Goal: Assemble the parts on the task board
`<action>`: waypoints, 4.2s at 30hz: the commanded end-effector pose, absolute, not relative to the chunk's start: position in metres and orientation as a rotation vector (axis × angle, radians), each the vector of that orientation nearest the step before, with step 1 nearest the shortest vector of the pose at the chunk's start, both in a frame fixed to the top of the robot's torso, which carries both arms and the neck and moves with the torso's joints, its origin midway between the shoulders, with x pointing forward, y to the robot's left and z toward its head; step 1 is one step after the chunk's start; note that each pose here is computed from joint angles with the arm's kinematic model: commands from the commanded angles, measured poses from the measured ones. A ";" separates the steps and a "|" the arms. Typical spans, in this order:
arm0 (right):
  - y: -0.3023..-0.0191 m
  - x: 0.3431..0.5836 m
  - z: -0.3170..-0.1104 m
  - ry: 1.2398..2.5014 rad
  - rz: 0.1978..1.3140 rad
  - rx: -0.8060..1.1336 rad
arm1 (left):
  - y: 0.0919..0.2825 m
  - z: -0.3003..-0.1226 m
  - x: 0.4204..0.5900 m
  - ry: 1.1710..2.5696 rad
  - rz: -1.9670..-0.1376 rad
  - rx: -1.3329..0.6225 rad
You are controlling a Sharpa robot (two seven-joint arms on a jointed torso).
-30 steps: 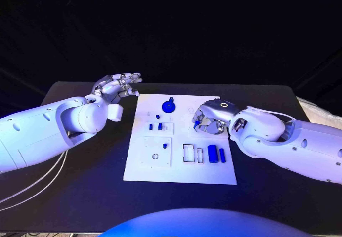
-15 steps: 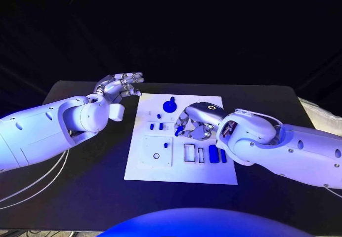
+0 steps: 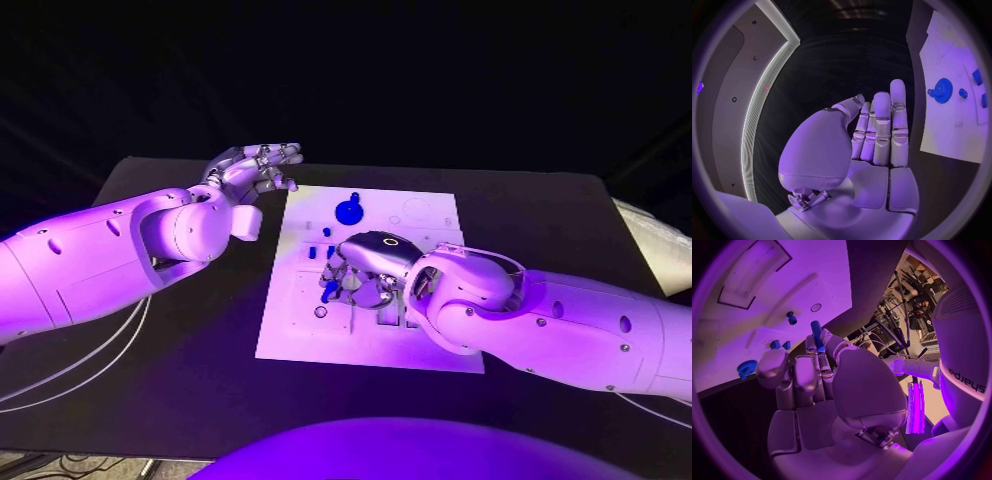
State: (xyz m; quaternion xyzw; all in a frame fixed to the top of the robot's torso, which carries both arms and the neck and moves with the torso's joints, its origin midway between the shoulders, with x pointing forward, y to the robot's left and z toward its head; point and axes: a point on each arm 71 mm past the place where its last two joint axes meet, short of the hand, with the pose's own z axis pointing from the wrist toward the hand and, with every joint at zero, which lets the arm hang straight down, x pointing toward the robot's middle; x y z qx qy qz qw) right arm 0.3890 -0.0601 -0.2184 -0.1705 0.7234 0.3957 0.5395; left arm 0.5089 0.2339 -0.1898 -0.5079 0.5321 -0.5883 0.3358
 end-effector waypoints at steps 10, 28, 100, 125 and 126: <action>-0.047 0.386 -0.236 1.751 0.922 -0.479 | 0.229 -0.190 0.508 1.403 -1.564 -1.312; -0.046 0.387 -0.244 1.802 0.858 -0.514 | 0.230 -0.191 0.509 1.402 -1.563 -1.313; -0.219 0.366 -0.237 1.935 0.385 0.000 | 0.232 -0.193 0.501 1.423 -1.561 -1.310; -0.201 0.365 -0.265 2.017 0.376 -0.010 | 0.234 -0.194 0.501 1.426 -1.559 -1.312; -0.201 0.365 -0.266 2.014 0.377 -0.003 | 0.234 -0.194 0.501 1.426 -1.559 -1.312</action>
